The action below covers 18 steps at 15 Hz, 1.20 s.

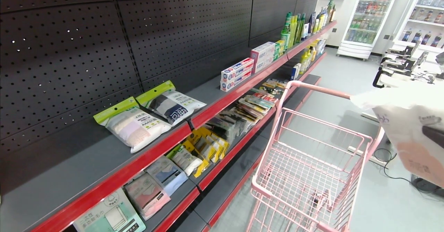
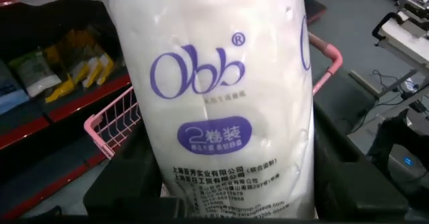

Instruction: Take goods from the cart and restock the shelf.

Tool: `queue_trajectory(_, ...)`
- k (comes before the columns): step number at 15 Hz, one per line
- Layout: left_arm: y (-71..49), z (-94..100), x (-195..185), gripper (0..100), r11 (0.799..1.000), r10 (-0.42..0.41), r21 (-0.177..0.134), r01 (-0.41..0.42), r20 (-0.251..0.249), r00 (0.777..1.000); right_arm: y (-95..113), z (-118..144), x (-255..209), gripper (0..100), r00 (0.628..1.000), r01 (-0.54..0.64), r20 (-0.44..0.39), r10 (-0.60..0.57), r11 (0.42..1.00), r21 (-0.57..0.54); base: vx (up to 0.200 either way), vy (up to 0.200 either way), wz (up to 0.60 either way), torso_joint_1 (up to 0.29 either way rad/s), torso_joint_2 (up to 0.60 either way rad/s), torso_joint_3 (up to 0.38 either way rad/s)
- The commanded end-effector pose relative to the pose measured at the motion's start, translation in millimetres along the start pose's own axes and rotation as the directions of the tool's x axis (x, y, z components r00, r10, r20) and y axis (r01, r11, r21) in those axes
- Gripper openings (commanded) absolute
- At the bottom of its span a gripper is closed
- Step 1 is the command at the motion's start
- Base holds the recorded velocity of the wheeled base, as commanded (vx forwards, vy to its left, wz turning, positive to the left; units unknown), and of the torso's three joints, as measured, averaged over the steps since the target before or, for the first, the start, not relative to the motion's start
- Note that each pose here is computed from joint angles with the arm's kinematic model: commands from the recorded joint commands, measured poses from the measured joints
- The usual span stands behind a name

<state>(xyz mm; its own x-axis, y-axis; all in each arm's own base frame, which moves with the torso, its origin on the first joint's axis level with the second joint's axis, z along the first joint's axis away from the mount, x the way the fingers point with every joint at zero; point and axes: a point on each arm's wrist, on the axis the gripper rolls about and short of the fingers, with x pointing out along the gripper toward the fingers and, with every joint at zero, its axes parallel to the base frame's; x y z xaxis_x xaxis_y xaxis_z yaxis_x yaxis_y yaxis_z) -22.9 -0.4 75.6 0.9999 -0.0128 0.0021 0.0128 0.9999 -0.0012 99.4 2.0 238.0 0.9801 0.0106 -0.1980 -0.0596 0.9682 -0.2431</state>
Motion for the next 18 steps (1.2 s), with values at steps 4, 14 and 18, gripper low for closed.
queue_trajectory(4, 0.0, 0.0, 0.1, 100, 1.000, 0.000, 0.000, 0.000, -0.001, 1.000, 5.2, -27.8, -45.4, 0, 0.995, 0.032, 0.095, -0.035, 0.999, 0.040, 0.000, 0.000, 0.00, 0.000, 0.00, 0.000)
queue_trajectory(14, 0.0, 0.0, 0.1, 100, 1.000, 0.000, 0.001, 0.000, -0.001, 1.000, 7.6, -36.4, -59.8, 0, 0.989, 0.055, 0.139, -0.056, 0.998, 0.009, 0.000, 0.000, 0.00, 0.000, 0.00, 0.000)
queue_trajectory(18, 0.0, 0.0, 0.1, 100, 1.000, 0.000, 0.001, 0.000, -0.001, 1.000, 10.3, -46.0, -64.1, 0, 0.988, 0.058, 0.141, -0.057, 0.998, -0.002, 0.000, 0.000, 0.00, 0.000, 0.00, 0.000)
